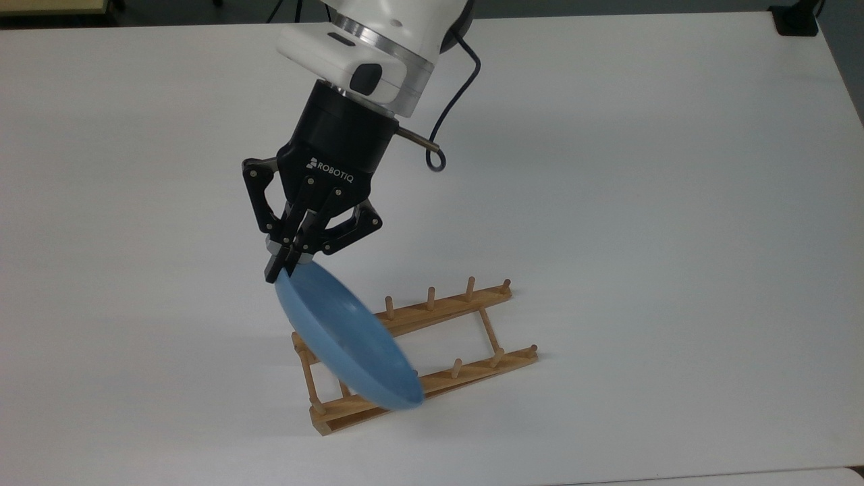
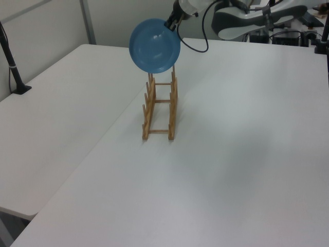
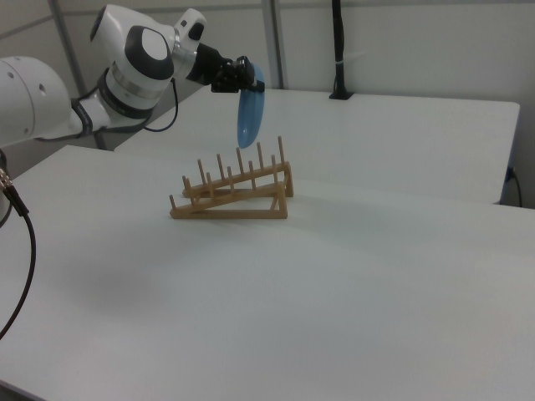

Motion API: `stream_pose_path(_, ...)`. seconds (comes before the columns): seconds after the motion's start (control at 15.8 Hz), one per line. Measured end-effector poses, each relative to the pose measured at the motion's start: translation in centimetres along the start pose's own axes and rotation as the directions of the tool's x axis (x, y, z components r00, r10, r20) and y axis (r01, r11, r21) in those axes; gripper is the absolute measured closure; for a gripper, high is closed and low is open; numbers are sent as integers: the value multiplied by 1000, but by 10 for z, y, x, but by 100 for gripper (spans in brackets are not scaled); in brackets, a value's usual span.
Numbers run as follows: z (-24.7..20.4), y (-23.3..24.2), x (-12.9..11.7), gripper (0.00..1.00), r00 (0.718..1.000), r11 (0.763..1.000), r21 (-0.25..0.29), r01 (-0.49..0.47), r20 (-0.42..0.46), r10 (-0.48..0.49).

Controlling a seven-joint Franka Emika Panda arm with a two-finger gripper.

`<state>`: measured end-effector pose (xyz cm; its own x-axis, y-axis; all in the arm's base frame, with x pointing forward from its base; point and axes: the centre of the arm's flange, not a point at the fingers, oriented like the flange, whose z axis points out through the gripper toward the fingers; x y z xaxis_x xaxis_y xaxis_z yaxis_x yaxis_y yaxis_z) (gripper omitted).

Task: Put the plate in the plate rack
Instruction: 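Lower the plate edge-first into a slot between the rack pegs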

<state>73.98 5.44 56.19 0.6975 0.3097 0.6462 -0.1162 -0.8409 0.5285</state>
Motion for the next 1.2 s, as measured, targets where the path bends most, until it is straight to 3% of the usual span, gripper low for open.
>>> stream_pose_path(0.25,6,-6,-4,96,999,997,-67,-36,-27,34)
stream_pose_path(1.2,8,-49,-26,96,999,999,-29,-40,17,40)
